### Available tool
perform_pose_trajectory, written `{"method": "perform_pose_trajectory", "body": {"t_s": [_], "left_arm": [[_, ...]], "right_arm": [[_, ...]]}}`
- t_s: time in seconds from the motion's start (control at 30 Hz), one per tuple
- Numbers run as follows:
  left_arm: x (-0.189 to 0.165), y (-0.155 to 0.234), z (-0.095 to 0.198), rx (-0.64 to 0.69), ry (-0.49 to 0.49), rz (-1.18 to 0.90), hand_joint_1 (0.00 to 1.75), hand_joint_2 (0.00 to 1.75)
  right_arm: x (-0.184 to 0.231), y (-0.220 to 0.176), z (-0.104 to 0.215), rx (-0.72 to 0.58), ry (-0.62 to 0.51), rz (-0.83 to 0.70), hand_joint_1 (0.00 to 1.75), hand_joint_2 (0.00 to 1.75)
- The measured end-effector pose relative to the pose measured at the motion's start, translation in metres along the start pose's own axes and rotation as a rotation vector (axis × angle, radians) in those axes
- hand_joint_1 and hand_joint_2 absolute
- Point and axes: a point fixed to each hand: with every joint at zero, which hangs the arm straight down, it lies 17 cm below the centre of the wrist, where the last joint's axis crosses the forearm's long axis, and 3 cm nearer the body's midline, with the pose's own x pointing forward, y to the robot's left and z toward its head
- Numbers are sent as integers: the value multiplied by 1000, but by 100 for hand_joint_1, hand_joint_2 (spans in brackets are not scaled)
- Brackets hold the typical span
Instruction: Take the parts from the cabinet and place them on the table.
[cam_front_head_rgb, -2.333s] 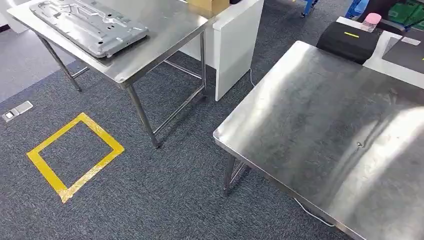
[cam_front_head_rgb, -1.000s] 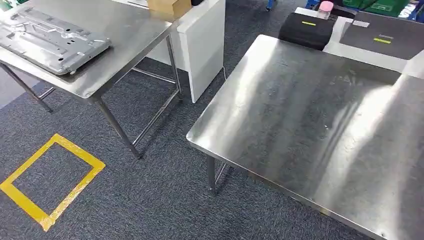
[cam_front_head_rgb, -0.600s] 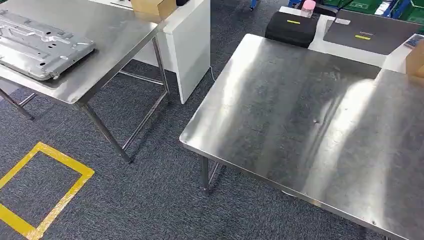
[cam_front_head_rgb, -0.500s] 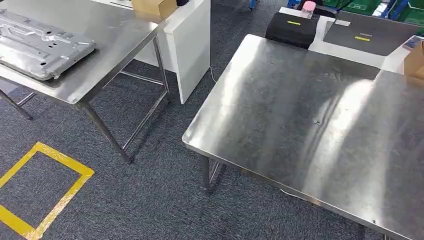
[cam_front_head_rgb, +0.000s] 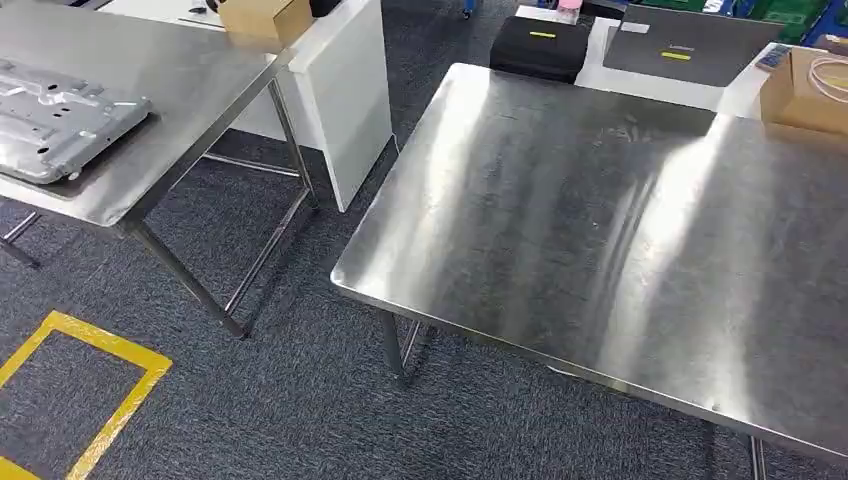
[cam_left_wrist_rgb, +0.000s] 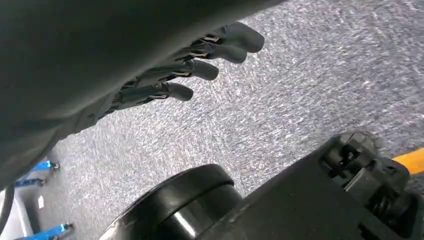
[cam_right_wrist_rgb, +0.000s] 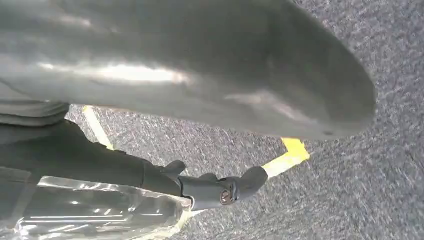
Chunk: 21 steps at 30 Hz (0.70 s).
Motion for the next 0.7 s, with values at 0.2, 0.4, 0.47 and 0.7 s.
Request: {"method": "perform_pose_trajectory", "body": {"t_s": [0.2, 0.4, 0.47, 0.7], "left_arm": [[0, -2, 0, -10, 1, 0, 0, 0], [2, 1, 0, -10, -3, 2, 0, 0], [4, 2, 0, -9, -7, 8, 0, 0], [5, 0, 0, -14, -12, 9, 0, 0]], "right_arm": [[-1, 0, 0, -2, 3, 6, 0, 0], [-5, 1, 3, -1, 10, 11, 0, 0], [-4, 1, 3, -1, 9, 11, 0, 0], [-5, -2, 1, -9, 11, 8, 0, 0]]}}
